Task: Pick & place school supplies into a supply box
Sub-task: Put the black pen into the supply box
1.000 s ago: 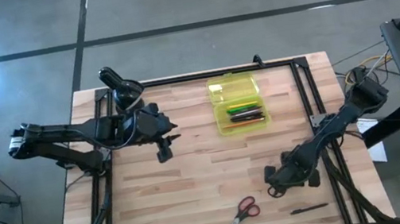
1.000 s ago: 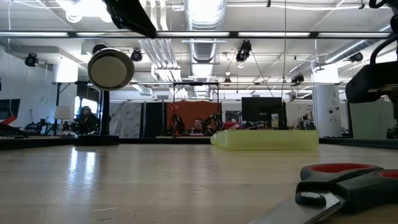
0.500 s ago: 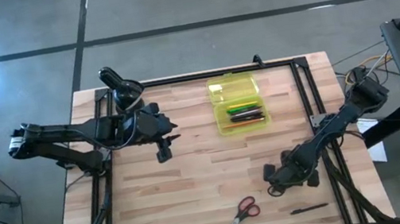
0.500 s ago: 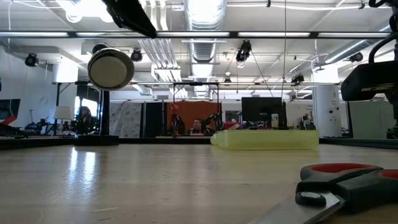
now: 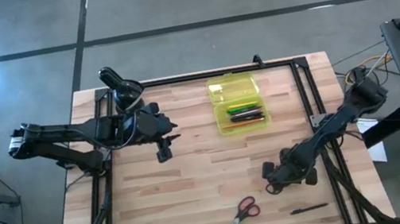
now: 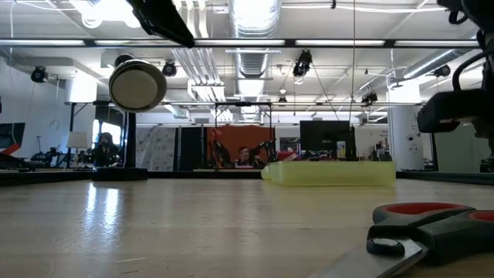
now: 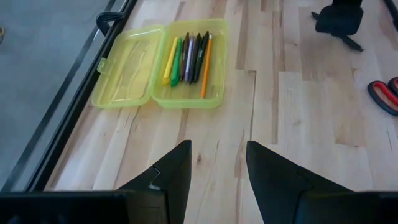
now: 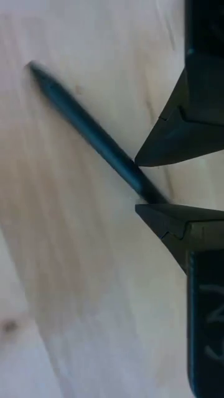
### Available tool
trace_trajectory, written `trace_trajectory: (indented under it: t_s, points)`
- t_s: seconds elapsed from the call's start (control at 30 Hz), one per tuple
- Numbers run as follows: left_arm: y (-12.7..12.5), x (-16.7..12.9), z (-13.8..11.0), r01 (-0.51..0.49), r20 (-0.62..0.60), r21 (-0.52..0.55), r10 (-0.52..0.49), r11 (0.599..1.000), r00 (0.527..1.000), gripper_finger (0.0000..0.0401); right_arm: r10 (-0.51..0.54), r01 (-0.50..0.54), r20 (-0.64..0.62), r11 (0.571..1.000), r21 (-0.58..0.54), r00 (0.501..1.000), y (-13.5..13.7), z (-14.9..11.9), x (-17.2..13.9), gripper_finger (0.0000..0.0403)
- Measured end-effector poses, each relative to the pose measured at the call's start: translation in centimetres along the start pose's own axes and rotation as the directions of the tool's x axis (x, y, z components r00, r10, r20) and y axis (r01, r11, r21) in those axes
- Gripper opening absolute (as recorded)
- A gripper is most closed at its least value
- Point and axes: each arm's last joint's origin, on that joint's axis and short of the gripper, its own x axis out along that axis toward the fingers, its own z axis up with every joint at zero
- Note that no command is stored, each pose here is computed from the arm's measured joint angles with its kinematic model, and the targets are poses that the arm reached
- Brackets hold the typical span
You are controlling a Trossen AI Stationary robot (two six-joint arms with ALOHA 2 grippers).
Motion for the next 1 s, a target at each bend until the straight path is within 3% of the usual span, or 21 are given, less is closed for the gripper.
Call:
trace_trajectory:
  t_s: [0.2,0.5,0.63,0.77,0.83,1.0]
  points:
    - [0.00,0.00,0.00,0.000,0.000,-0.007,0.000,1.000,1.000,0.0138,-0.016,0.017,0.034,0.999,-0.033,0.999,0.12,0.08,0.93,0.0098]
    - [0.00,0.00,0.11,0.001,0.011,-0.012,-0.001,1.000,1.000,0.0138,0.053,-0.023,0.091,0.952,-0.304,0.994,0.23,0.31,0.81,0.0088]
    - [0.01,-0.01,0.34,0.002,0.034,-0.019,-0.001,1.000,0.999,0.0138,0.067,-0.011,0.098,0.874,-0.486,0.993,0.29,0.34,0.81,0.0071]
    - [0.02,-0.01,0.53,0.002,0.052,-0.025,-0.001,1.000,0.999,0.0138,0.075,0.006,0.097,0.760,-0.650,0.992,0.36,0.28,0.68,0.0054]
    - [0.03,-0.01,0.59,0.003,0.058,-0.027,-0.001,1.000,0.998,0.0138,0.082,0.007,0.092,0.706,-0.708,0.992,0.35,0.28,0.50,0.0044]
    - [0.05,-0.02,0.80,0.003,0.079,-0.034,0.000,0.999,0.997,0.0138,0.089,0.006,0.078,0.625,-0.781,0.993,0.33,0.28,0.19,0.0018]
